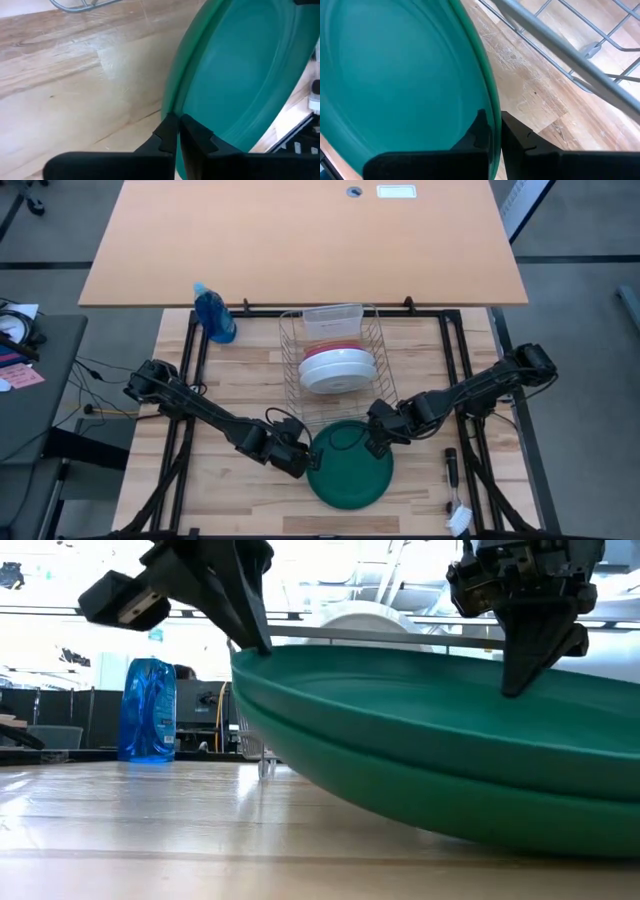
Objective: Sort dishes
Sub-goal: Put the green plate in the dish rack
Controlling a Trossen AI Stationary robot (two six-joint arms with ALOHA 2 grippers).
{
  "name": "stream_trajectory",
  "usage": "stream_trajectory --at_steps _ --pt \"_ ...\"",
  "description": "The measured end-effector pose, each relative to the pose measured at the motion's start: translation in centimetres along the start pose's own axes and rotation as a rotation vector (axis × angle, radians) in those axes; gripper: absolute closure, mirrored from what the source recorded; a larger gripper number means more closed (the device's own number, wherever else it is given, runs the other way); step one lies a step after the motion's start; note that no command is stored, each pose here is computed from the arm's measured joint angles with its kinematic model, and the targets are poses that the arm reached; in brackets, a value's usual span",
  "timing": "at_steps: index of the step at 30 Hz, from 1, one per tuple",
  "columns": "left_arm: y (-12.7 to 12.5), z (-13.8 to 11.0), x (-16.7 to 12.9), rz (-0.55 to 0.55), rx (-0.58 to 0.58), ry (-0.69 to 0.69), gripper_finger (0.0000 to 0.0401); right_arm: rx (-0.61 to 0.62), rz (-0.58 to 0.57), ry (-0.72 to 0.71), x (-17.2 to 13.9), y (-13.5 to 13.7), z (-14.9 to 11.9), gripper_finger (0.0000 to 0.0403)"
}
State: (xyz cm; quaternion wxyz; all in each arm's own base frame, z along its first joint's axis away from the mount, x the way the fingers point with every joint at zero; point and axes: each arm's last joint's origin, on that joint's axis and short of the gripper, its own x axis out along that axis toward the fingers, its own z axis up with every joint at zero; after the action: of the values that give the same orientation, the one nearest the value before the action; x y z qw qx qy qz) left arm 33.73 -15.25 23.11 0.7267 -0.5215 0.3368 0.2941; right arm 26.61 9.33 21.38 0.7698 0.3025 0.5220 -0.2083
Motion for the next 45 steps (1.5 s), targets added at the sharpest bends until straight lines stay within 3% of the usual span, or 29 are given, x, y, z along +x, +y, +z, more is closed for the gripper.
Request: stream_trajectory --at_steps 9,19,23,28,33,38,45 --pt "0.9 0.0 0.7 0.025 -0.02 -0.022 0.04 0.017 0.006 0.02 -0.1 0.1 0.0 0.0367" --pt "-0.4 -0.5 -0.6 -0.015 0.013 -0.028 0.0401 -0.063 -0.09 0.118 -4.3 0.6 0.8 0.0266" --pt "-0.2 -0.5 -0.6 0.007 0.032 -0.031 0.0401 -0.13 -0.055 0.102 -5.0 1.1 1.1 0.0226" --pt "-0.3 -0.5 -0.6 -0.002 0.062 -0.032 0.0401 -0.216 0.018 0.042 -3.8 1.6 0.9 0.0194" --pt "-0.3 -0.4 -0.6 -0.005 0.075 -0.038 0.0401 -0.225 0.108 0.004 -1.4 1.4 0.3 0.0183" --pt "-0.4 -0.4 -0.7 -0.017 0.115 -0.049 0.0401 -0.229 0.057 -0.008 -0.3 0.5 -0.4 0.0182" --pt "-0.7 -0.4 -0.7 -0.04 0.18 -0.07 0.0401 -0.351 0.036 -0.083 0.5 0.7 -1.3 0.0188"
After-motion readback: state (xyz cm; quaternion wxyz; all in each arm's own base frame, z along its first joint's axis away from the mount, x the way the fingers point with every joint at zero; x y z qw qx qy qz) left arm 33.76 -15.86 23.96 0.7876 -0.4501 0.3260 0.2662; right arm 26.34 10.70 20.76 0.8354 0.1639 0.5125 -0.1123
